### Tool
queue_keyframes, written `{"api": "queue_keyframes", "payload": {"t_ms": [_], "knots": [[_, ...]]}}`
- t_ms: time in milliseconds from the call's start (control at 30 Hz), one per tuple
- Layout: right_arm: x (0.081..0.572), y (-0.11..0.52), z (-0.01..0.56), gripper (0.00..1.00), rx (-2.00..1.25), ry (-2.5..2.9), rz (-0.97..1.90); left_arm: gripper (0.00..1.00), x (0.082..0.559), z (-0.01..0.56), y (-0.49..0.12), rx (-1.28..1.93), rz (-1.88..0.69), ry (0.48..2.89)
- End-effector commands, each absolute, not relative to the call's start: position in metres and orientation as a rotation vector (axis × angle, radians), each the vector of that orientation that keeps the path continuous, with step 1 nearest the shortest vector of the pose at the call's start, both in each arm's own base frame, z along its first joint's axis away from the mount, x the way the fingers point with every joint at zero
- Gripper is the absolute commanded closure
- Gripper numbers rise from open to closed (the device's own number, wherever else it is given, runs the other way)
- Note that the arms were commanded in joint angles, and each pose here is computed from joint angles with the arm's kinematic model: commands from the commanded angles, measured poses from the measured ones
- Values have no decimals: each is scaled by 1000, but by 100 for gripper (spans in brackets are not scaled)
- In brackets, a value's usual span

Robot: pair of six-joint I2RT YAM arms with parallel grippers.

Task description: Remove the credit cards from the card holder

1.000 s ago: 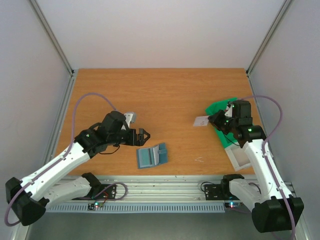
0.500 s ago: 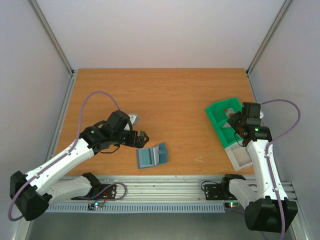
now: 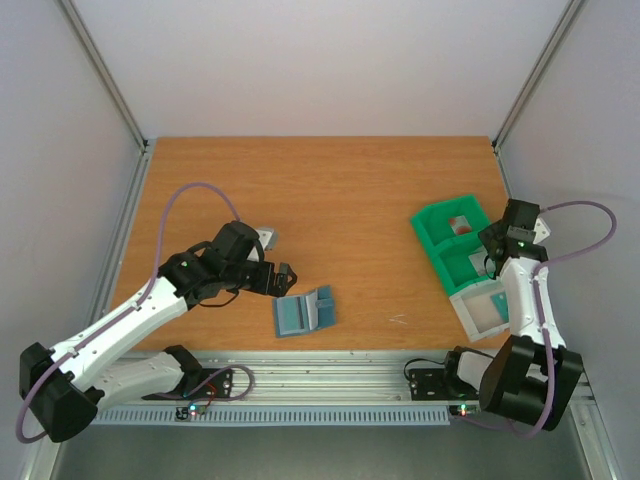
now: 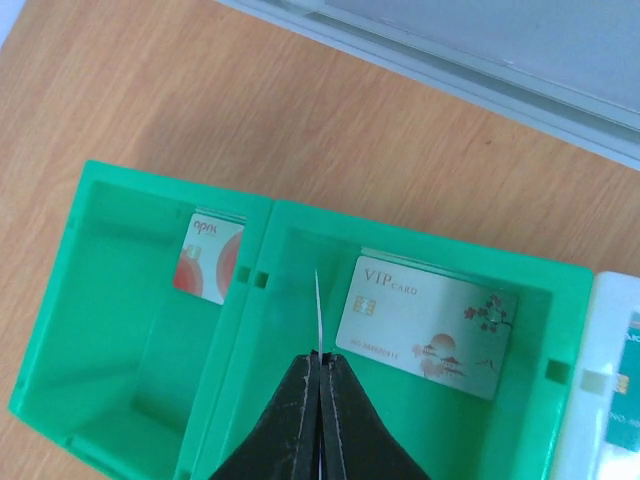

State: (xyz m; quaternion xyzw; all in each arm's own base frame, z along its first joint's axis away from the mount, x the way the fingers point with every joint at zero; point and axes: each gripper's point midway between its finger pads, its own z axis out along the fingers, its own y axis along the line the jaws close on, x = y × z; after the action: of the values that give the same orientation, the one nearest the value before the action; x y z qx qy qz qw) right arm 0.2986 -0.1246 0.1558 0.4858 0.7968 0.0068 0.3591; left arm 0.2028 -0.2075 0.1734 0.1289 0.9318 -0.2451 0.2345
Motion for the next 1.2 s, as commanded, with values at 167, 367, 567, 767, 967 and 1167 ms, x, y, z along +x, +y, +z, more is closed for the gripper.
{"api": "queue_keyframes", "payload": {"t_ms": [167, 367, 567, 767, 967, 1167], "knots": [[315, -157, 127, 99, 1313, 1999, -21, 1, 206, 184, -210, 378, -705, 2515], [317, -161, 110, 99, 1329, 2011, 45, 1, 207, 180, -212, 383, -701, 2530], [316, -165, 94, 99, 1380, 2022, 81, 1, 209, 180, -213, 388, -711, 2537], [316, -164, 84, 98, 1408, 2066, 79, 1, 211, 179, -212, 374, -712, 2536], [309, -162, 74, 94, 1461, 2082, 70, 1, 208, 177, -210, 367, -707, 2550], [306, -164, 76, 86, 1475, 2083, 48, 1, 207, 176, -209, 366, -711, 2557]]}}
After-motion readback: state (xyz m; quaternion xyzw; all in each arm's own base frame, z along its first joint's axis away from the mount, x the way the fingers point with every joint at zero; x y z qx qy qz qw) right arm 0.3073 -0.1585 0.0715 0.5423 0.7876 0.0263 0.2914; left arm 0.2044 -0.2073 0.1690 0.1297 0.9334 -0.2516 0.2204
